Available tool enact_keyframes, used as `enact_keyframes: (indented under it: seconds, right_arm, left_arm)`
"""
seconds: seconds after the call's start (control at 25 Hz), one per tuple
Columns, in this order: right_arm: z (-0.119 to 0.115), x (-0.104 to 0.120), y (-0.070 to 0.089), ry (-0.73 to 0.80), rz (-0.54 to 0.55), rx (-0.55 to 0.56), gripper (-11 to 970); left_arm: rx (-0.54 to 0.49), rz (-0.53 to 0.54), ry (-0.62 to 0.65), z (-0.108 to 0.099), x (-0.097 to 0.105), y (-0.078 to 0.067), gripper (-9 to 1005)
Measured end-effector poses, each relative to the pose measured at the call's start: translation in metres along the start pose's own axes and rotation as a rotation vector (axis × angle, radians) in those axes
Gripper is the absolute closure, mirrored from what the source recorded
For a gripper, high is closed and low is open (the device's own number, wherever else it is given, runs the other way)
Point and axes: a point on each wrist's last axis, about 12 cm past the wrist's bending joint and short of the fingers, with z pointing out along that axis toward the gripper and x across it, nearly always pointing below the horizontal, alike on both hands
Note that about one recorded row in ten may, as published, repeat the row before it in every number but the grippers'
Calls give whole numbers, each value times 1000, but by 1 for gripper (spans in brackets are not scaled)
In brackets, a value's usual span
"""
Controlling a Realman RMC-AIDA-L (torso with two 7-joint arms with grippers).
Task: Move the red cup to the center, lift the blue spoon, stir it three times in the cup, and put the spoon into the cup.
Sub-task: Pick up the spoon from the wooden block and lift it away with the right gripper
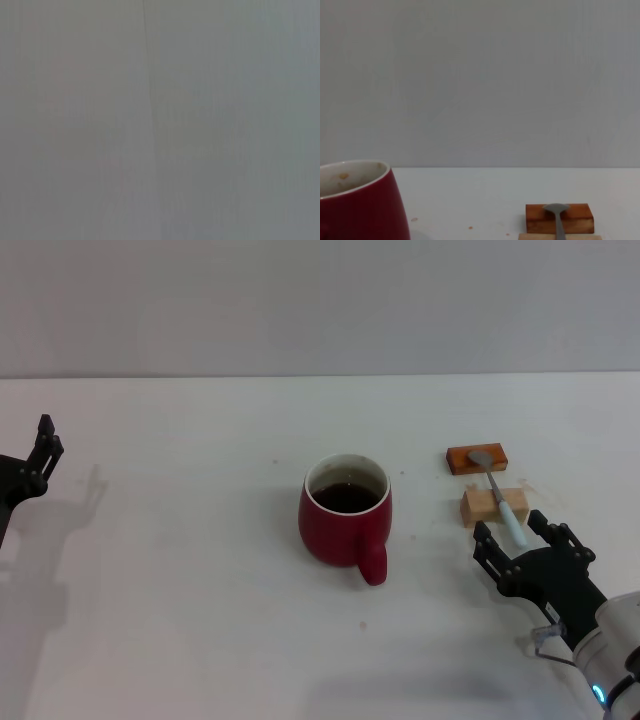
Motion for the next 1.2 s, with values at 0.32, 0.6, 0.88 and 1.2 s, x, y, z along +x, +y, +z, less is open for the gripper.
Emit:
enact_keyframes:
  seconds: [0.32,0.6,0.88,1.2]
  right_arm:
    - [3,-2,0,-5,-2,-3,282]
    - [3,-2,-1,-4,15,-2,288]
    - [4,-2,-4,3,17,-4,467]
    - [6,-1,-4,15,12,-6,469]
  left_arm:
    - [0,0,1,0,0,0,156]
    - [0,0,3,0,0,0,156]
    - [-1,0,3,0,0,0,156]
    - [1,-1,1,1,0,0,156]
